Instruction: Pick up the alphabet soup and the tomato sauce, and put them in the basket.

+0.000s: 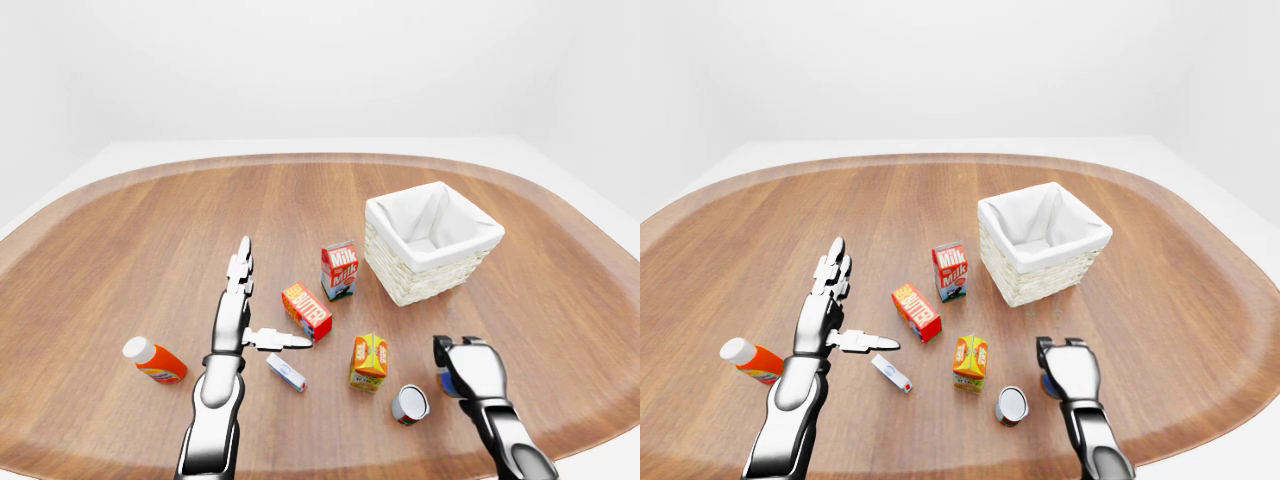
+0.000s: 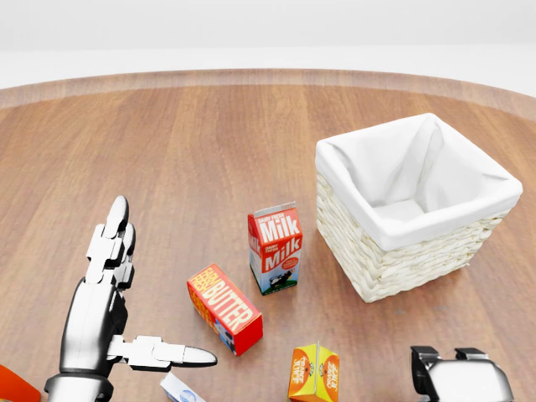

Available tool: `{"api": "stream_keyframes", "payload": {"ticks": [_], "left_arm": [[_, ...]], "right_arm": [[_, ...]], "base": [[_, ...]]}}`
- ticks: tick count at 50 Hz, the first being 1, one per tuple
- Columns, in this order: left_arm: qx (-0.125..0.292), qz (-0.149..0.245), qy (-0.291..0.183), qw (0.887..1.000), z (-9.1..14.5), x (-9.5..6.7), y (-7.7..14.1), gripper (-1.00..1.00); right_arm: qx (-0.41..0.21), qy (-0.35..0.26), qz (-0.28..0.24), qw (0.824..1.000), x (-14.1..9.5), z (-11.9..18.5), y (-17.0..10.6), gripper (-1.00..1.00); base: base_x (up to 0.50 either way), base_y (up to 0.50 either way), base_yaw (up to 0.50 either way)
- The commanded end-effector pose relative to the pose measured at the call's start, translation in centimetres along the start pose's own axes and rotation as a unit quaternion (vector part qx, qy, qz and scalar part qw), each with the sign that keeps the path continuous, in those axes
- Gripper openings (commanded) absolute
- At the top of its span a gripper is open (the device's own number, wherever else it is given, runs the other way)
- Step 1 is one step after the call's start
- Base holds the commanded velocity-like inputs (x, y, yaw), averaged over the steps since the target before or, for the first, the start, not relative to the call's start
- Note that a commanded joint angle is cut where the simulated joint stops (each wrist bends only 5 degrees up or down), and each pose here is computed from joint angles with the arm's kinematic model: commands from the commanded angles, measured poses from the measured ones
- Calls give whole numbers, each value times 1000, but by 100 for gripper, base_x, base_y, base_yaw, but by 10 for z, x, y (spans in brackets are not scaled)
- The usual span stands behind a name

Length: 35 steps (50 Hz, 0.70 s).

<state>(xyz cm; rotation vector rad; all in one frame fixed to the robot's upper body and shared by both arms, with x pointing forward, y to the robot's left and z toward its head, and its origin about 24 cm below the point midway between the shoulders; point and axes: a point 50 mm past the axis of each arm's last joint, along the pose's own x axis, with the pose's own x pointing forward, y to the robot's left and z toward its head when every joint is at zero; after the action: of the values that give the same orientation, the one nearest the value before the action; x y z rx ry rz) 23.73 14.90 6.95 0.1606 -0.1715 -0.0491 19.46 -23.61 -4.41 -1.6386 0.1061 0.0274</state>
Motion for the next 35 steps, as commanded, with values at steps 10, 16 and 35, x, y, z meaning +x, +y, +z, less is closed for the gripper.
{"api": "stream_keyframes", "payload": {"ticks": [10, 16, 35], "left_arm": [[-4, 4, -2, 1000, 1, -1, 1, 100], [-4, 4, -2, 1000, 1, -1, 1, 100], [-4, 4, -2, 1000, 1, -1, 1, 100]], "right_arm": [[112, 99, -107, 983, -14, -25, -80, -100], [146, 117, -123, 975, -17, -30, -92, -100], [233, 114, -158, 953, -24, -29, -123, -100]], "base": [[0, 0, 0], [0, 0, 0], [0, 0, 0]]}}
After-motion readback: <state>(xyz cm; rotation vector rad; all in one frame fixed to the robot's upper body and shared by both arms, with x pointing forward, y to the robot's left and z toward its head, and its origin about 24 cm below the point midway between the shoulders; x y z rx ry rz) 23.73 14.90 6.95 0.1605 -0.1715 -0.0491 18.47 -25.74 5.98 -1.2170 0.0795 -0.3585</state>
